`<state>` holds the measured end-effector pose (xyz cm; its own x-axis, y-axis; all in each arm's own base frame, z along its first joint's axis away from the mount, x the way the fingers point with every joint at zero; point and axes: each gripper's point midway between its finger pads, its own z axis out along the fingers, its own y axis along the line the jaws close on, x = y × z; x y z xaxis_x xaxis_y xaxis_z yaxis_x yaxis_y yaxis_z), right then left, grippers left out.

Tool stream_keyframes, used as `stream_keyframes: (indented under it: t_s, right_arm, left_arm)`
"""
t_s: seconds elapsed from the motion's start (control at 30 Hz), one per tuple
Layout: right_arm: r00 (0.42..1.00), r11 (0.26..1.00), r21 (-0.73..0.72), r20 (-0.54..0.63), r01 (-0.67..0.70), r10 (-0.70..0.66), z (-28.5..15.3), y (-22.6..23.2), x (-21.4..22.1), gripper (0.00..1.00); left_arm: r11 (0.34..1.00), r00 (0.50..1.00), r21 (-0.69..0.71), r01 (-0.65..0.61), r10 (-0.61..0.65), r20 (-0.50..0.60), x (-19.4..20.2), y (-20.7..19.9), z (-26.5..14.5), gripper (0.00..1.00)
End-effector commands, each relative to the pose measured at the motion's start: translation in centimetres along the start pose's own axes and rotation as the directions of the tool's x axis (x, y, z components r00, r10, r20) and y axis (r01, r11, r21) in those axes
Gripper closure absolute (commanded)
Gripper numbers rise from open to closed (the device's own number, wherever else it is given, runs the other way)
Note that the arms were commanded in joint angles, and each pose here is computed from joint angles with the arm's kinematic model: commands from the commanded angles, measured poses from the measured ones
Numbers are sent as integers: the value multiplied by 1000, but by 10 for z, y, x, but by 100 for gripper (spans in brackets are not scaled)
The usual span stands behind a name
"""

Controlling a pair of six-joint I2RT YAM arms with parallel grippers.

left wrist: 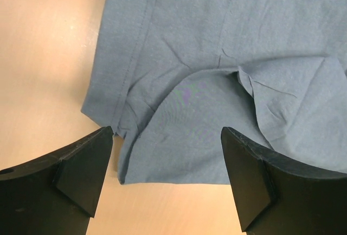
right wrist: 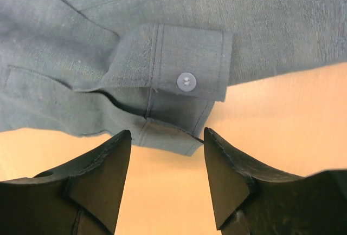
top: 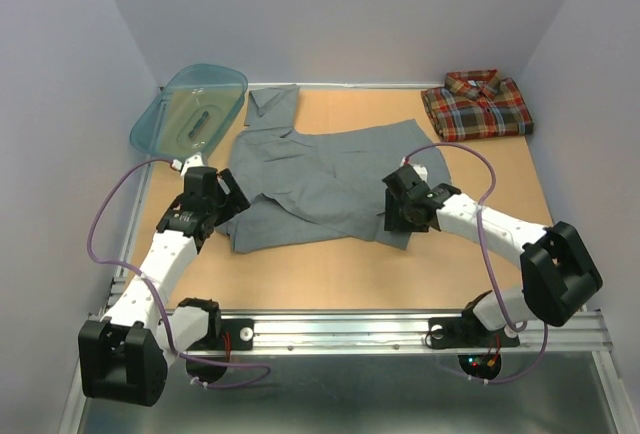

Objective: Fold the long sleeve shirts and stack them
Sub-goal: Fold the shirt

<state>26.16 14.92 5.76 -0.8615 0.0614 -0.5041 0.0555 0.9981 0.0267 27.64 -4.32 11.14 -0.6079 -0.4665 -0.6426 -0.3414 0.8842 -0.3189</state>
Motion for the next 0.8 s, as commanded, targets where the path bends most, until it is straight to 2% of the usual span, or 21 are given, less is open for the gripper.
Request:
stream_keyframes:
  t_s: [0.0, 0.13, 0.27, 0.37, 0.57, 0.77]
  right_arm:
    - [996, 996, -26, 38, -80, 81, -18, -2, -7, 39]
    - [984, 987, -26, 78, -157, 158, -22, -6, -31, 36]
    - [944, 946, -38, 68, -321, 323, -18, -22, -53, 35]
    - [886, 889, -70, 69, -454, 458, -18, -24, -63, 30]
    - [757, 750, -166, 32, -640, 653, -11, -19, -70, 32]
    - [668, 655, -188, -9, -732, 744, 0, -12, -65, 36]
  left_arm:
    - [999, 993, -24, -48, 50, 106, -25, 3, 1, 8]
    - [998, 990, 0, -68, 68, 124, -25, 1, 4, 8]
    - [996, 990, 45, -71, 65, 125, -21, -5, 6, 7]
    - [996, 990, 68, -66, 56, 130, -21, -9, 5, 7]
    - [994, 991, 89, -69, 58, 121, -19, -13, 6, 8]
    - [994, 990, 91, -67, 55, 128, -22, -14, 6, 8]
